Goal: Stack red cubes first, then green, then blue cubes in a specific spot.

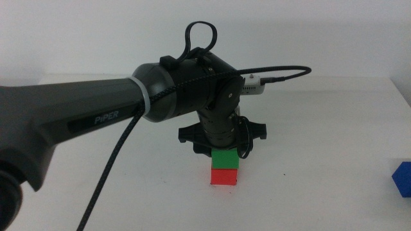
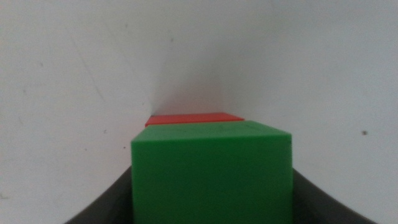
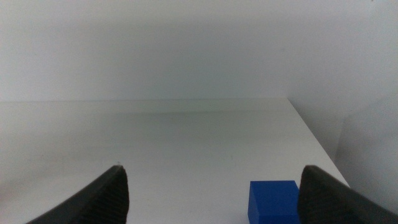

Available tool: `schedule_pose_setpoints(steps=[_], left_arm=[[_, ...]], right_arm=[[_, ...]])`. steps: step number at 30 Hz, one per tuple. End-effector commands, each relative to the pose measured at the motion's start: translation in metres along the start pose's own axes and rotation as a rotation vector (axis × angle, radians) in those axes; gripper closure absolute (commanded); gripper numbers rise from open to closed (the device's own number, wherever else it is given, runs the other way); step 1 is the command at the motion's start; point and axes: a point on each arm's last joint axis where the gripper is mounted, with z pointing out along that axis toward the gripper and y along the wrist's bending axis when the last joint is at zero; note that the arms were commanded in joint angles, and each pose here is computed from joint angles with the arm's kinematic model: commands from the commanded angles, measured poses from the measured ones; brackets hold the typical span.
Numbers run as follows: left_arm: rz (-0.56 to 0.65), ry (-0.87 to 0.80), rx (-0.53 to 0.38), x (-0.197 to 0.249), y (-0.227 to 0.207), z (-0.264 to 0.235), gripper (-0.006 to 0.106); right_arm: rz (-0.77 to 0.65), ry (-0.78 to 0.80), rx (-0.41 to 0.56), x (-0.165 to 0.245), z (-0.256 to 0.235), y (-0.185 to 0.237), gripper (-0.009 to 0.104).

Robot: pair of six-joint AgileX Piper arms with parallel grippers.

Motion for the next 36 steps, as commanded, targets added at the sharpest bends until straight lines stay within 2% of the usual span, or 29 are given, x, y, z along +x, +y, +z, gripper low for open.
schedule_pose_setpoints(steps=[1, 6, 7, 10, 14, 17, 23, 27, 30, 33, 36], left_arm=[[-0.003, 0.016, -0.008, 0.003, -0.001, 0.004, 0.082], [0.002, 0.029, -0.017, 0.004, -0.001, 0.009, 0.082], [0.017, 0.014, -0.030, 0.002, 0.000, 0.009, 0.030], [0.029, 0.007, -0.038, 0.001, 0.000, 0.008, 0.008], [0.133, -0.036, -0.002, -0.006, -0.003, -0.012, 0.007], [0.188, -0.050, 0.043, -0.012, 0.001, -0.047, 0.007], [0.418, -0.201, 0.167, -0.005, 0.027, -0.155, 0.007], [0.558, -0.350, 0.210, 0.029, 0.057, -0.218, 0.007], [0.586, -0.471, 0.294, 0.081, 0.094, -0.258, 0.007], [0.557, -0.554, 0.374, 0.110, 0.112, -0.271, 0.007], [0.546, -0.591, 0.398, 0.127, 0.124, -0.279, 0.007]], right_arm=[[-0.006, -0.008, 0.007, 0.000, 0.000, 0.000, 0.016], [-0.006, -0.008, 0.007, 0.000, 0.000, 0.000, 0.016], [-0.006, -0.008, 0.007, 0.000, 0.000, 0.000, 0.016], [-0.006, -0.008, 0.007, 0.000, 0.000, 0.000, 0.016], [-0.006, -0.008, 0.007, 0.000, 0.000, 0.000, 0.016], [-0.006, -0.008, 0.007, 0.000, 0.000, 0.000, 0.016], [-0.006, -0.008, 0.007, 0.000, 0.000, 0.000, 0.016], [-0.006, -0.008, 0.007, 0.000, 0.000, 0.000, 0.016], [-0.006, -0.008, 0.007, 0.000, 0.000, 0.000, 0.016], [-0.006, -0.008, 0.007, 0.000, 0.000, 0.000, 0.016], [-0.006, -0.008, 0.007, 0.000, 0.000, 0.000, 0.016]])
